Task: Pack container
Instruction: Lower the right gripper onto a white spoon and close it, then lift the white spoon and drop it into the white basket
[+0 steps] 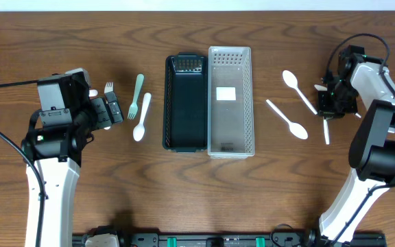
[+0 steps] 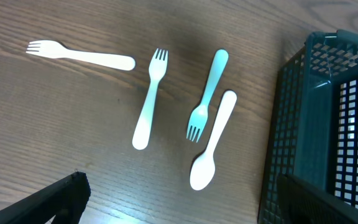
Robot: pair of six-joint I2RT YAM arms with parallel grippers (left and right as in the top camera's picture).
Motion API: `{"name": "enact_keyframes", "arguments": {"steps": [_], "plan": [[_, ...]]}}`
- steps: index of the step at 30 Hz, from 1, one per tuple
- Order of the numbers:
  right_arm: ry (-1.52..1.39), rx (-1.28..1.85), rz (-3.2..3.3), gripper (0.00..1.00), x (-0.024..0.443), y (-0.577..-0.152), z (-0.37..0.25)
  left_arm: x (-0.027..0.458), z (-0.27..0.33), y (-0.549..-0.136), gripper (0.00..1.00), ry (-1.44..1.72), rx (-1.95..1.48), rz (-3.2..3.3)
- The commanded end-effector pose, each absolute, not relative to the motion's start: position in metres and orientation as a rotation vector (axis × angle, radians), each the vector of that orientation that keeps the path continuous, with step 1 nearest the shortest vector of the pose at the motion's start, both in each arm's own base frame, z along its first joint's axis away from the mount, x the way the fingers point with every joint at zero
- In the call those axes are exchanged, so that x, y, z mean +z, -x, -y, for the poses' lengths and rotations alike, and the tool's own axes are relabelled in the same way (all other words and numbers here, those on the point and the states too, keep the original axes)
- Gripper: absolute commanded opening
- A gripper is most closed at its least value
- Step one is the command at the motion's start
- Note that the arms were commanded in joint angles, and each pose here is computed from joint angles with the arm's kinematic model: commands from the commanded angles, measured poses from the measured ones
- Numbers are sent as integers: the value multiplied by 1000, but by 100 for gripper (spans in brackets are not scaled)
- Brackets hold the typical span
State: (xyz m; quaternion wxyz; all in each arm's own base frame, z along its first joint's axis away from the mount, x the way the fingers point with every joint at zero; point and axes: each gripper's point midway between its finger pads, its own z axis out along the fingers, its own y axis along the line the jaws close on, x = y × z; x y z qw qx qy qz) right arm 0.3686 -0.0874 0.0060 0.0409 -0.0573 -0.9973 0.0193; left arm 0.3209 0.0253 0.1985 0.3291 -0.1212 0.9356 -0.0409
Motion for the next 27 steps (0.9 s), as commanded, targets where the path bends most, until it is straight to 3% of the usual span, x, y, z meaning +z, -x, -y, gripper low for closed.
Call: {"name": "enact_keyframes", "arguments": {"steps": [1,5,10,13,16,24,27], "plan": [[240,87,3124,1,34,-379,88,204,-29,-324,98,304,-83,-2438],[250,108,3208,1,58,-389,90,204,-29,-324,98,304,-83,-2438],[272,103,3200,4,52,-389,89,204,-29,-324,98,304,-83,-2438],[274,92,3193,32,46,-389,89,204,-29,-324,98,305,-82,-2438],[280,87,3181,41,38,-390,89,204,-29,-324,98,304,-83,-2438],[331,69,3118,41,10,-387,88,204,-29,-324,98,304,-83,-2438],[334,57,3085,37,-2,-383,86,204,-29,-324,98,304,-83,-2438]]}}
